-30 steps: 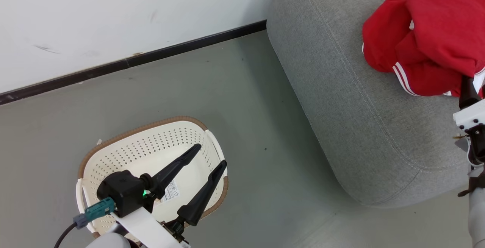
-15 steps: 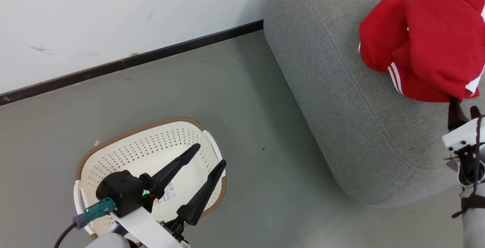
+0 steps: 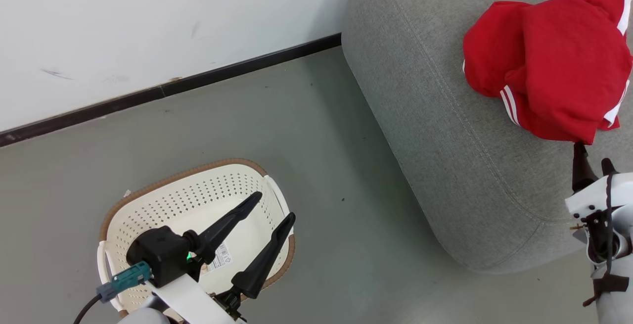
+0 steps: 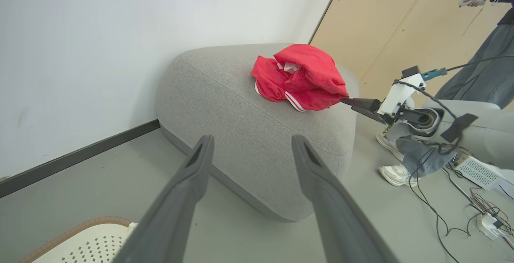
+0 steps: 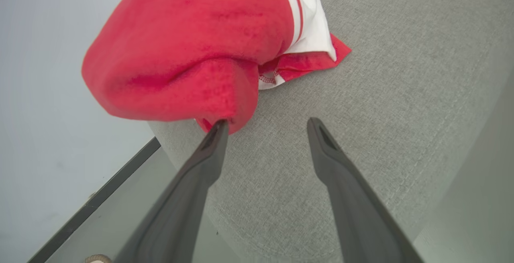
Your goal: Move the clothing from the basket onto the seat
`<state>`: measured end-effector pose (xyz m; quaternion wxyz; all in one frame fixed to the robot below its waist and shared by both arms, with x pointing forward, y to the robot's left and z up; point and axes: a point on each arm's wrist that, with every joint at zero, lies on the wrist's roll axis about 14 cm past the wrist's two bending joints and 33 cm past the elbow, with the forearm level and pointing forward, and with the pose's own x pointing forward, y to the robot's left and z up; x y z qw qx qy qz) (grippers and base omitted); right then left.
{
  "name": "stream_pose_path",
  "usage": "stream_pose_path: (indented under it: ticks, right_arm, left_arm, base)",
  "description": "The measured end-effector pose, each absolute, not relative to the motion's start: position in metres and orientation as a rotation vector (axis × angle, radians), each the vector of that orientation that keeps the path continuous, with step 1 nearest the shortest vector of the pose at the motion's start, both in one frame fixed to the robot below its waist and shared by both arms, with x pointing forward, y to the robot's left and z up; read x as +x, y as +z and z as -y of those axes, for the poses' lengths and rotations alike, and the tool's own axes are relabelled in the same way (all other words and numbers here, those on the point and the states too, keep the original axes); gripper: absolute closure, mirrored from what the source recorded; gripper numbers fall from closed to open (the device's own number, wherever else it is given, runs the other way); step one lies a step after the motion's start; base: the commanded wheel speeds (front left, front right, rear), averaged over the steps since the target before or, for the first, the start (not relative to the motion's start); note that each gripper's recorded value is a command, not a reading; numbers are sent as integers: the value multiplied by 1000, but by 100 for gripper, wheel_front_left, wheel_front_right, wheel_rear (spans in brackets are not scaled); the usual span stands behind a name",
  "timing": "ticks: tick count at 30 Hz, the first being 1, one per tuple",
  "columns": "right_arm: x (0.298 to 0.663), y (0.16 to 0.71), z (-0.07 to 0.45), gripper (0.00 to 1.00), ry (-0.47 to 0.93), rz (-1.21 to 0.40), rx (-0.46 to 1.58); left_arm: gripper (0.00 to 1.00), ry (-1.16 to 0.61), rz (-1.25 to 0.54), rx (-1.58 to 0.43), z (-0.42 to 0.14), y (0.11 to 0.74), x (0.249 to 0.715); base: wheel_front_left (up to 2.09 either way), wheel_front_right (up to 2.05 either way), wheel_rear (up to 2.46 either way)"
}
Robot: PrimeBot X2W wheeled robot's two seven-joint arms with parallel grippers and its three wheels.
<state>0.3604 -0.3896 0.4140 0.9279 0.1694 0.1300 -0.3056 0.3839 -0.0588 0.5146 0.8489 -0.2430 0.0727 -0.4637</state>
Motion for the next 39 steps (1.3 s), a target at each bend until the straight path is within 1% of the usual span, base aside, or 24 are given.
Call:
stream_pose_path:
  ticks: [8,19,23,30,31,39]
  right_arm:
    - [374,406,355,0,-531,-281,350]
    - [398,403,292,0,-332,-302,331]
    - [410,410,268,0,-253,-283,323]
    - [430,426,226,0,-106,-237,285]
    - [430,426,226,0,-106,-237,285]
    - [449,446,170,0,86,-183,213]
  left_arm:
    - [0,-962,-140,-517,57,518,384]
    - [0,-915,-117,-513,47,523,386]
    - [0,-885,-105,-518,41,525,388]
    - [0,-793,-83,-507,18,525,395]
    - [0,-793,-83,-507,18,525,395]
    - [0,-638,-69,-500,-19,522,404]
  base:
    - [0,0,0]
    - [0,0,0]
    - [0,0,0]
    - [0,0,0]
    - [0,0,0]
    - [0,0,0]
